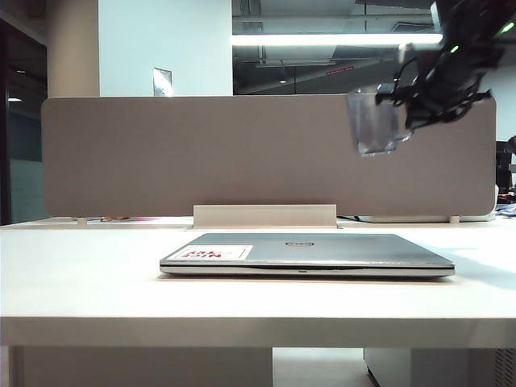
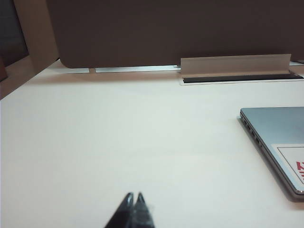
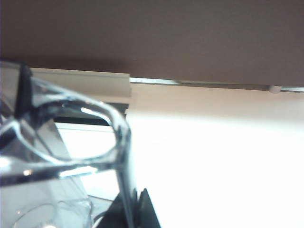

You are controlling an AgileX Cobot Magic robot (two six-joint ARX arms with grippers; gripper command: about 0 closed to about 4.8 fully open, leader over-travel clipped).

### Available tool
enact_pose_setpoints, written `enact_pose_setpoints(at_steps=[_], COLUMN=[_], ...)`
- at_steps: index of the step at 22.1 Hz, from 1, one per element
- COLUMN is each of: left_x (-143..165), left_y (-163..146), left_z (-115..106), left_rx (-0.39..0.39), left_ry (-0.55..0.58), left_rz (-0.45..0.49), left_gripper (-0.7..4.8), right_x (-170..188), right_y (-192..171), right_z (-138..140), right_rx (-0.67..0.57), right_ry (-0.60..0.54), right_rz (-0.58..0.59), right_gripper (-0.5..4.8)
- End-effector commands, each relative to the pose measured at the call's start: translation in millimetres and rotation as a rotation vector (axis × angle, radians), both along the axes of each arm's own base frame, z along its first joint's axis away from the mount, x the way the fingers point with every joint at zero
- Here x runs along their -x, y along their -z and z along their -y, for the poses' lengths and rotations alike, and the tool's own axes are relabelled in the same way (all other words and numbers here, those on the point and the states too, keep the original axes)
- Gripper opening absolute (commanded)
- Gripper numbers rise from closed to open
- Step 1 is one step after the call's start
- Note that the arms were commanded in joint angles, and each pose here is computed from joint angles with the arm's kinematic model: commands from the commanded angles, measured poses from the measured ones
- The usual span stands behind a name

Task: Pick up the water cup and place it on the right side of the laptop.

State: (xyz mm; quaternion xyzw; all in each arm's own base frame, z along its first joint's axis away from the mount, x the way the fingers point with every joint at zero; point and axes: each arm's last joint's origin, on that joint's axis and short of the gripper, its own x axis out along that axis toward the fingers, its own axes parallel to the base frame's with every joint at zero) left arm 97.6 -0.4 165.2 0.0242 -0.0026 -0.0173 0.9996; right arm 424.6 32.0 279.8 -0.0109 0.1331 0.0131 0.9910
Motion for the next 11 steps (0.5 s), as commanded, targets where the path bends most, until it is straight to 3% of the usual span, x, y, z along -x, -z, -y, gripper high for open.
enact_pose_setpoints(at_steps=[1,11], left_x=[0.2,0.2], left_y=[-1.6,-1.2], left_z=[0.2,1.6], left_rx=[0.004,0.004], left_ry=[0.005,0.052], left_rz=[0.009,0.004], left_gripper=[-0.06,-0.06], right_x=[23.7,97.3], right_y=[-6.0,39.0], right_z=[10.9,39.2], right_rx=[-0.011,-0.069], right_ry=[0.017,0.069], right_rz=[0.071,0.046], right_gripper=[-0.04,-0.04])
